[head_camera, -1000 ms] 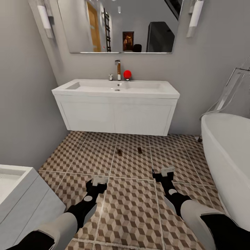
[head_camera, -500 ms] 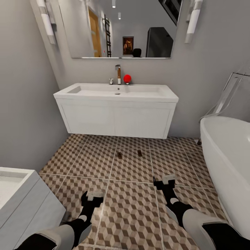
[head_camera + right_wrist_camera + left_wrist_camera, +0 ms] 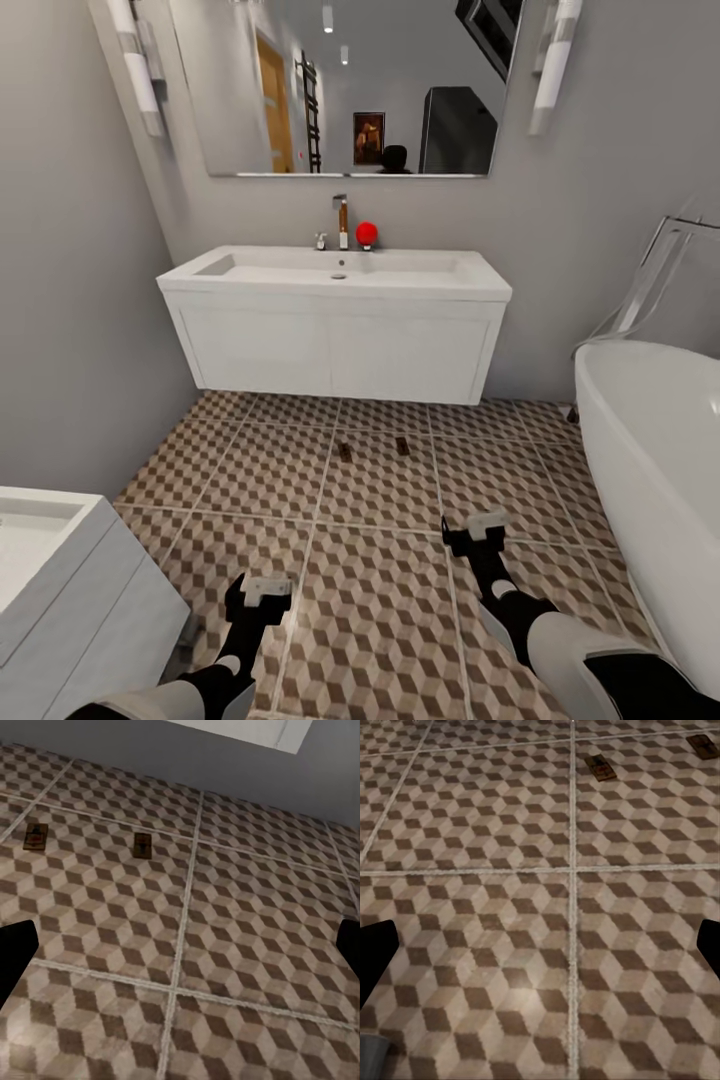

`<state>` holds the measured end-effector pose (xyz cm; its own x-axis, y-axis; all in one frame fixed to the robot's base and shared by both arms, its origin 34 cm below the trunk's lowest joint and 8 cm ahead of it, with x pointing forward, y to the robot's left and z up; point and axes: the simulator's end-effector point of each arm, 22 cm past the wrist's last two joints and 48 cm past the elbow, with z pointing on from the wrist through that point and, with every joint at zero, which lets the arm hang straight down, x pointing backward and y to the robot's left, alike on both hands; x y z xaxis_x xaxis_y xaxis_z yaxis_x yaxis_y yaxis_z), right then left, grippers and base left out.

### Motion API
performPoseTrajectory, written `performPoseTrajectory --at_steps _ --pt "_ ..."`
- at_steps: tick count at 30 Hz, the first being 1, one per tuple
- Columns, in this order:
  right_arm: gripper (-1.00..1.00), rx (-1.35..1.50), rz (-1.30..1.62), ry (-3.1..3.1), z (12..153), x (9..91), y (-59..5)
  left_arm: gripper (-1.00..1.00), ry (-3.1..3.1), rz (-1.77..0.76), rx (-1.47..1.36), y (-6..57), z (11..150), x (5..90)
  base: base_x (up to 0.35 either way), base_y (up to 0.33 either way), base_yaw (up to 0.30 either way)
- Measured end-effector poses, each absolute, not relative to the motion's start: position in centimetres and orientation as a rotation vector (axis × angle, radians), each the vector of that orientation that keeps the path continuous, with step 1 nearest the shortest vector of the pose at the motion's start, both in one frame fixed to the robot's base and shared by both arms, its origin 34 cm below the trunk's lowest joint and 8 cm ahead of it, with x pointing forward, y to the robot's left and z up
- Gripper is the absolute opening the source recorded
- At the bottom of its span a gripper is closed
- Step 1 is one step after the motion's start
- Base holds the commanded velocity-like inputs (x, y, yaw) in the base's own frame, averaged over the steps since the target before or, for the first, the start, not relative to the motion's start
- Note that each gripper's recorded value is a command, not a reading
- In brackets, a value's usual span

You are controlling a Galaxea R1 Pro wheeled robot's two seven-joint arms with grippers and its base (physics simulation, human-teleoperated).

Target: Take the four mousetraps from the cabinet in the bathroom and place them on the bathroom floor. Make sure all four end up on the same floor surface, and ensure that at least two of them are either under or directly next to the same bathroom sink.

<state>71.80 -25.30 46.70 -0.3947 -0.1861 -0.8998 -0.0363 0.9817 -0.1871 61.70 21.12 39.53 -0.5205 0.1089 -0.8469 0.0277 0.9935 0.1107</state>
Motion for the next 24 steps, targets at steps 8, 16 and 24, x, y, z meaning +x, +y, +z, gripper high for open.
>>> performPoseTrajectory --at_steps 8,16,24 --pt "1.00 -0.161 -0.161 2.006 46.7 70.2 -25.3 1.00 2.132 0.100 0.095 21.1 40.5 60.8 0.000 0.000 0.000" --pt "1.00 -0.163 -0.161 2.034 47.0 68.9 -25.3 1.00 2.125 0.093 0.090 21.1 41.7 59.5 0.000 0.000 0.000" --pt "1.00 -0.165 -0.161 2.064 47.2 67.3 -25.5 1.00 2.120 0.092 0.085 21.3 43.0 58.8 0.000 0.000 0.000"
